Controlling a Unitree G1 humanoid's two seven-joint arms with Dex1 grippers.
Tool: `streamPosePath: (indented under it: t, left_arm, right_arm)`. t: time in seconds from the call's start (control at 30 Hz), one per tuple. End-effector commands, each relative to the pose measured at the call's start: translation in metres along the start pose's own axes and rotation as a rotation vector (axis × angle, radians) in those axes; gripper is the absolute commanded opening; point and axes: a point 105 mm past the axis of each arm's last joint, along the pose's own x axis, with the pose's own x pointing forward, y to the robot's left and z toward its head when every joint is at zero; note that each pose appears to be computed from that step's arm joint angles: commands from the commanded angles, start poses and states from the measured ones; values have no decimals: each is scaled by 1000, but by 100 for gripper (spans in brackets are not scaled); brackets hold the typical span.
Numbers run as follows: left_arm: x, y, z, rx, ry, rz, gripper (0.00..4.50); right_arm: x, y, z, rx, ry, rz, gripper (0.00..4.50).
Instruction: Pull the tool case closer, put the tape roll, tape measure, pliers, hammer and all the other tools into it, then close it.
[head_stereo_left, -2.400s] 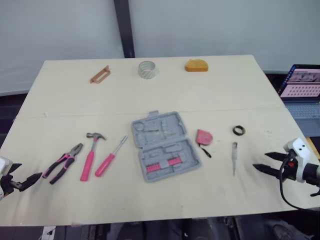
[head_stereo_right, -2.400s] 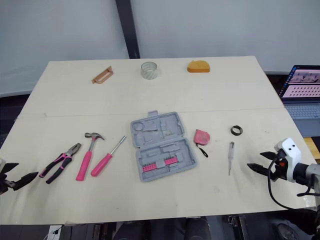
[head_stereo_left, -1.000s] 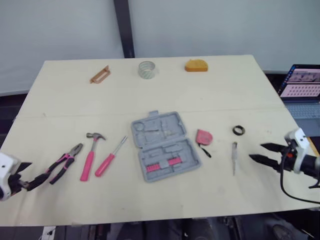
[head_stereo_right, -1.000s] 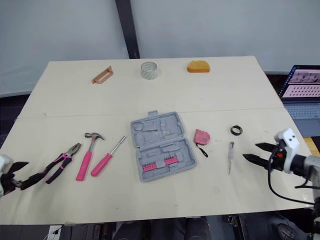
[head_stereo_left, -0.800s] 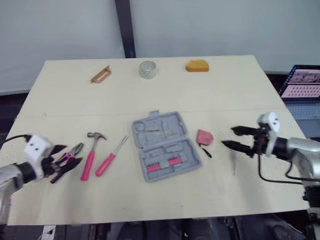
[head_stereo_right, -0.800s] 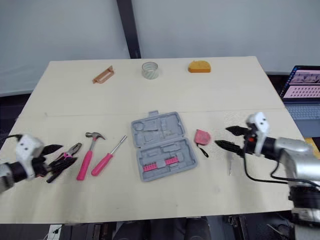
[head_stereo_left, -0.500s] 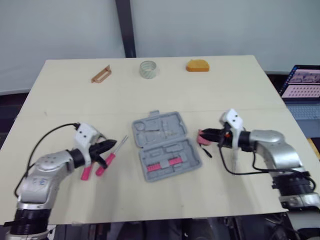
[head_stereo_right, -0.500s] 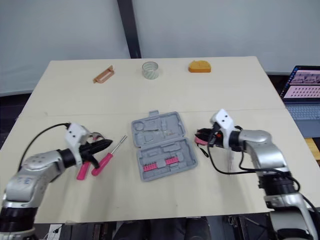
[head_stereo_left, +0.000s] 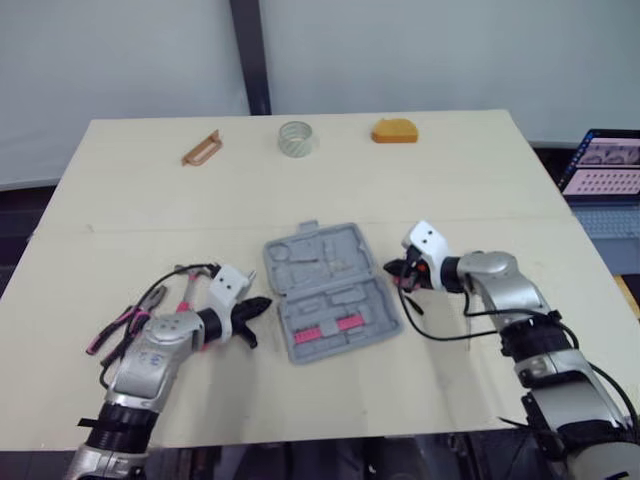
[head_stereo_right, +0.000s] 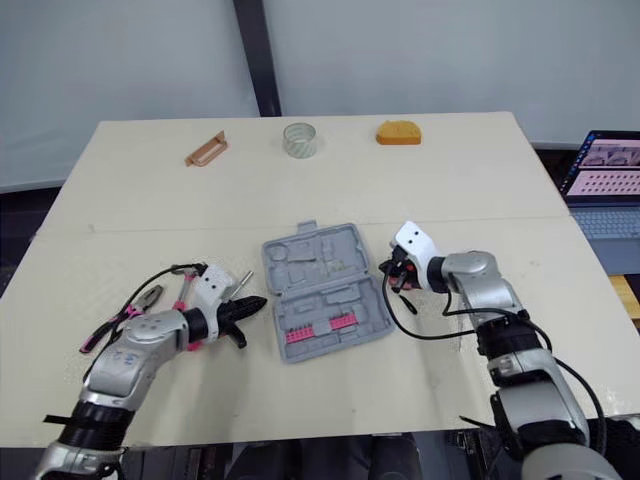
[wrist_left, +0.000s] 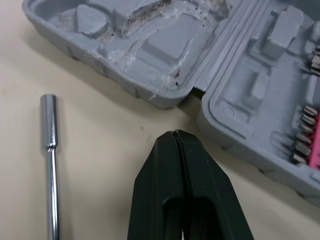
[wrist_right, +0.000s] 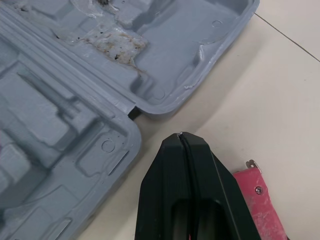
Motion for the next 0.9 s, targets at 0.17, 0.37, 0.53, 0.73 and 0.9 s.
streamPosePath:
  t: [0.17, 0.37, 0.53, 0.73, 0.9]
  left_arm:
    - [11, 0, 5, 25, -18, -19, 0]
    - [18, -3, 5, 22, -23, -41, 0]
    - [20, -4, 5, 36, -21, -61, 0]
    - [26, -8, 9, 54, -29, -84, 0]
    - [26, -17, 6, 70, -13, -120, 0]
  right_arm:
    - [6, 1, 6, -28, -14, 7, 4]
    - [10, 10, 13, -27, -40, 51, 4]
    - [12, 24, 14, -29, -48, 113, 4]
    - [7, 39, 8, -20, -42, 180, 4]
    - [2, 54, 2, -9, -34, 230, 4]
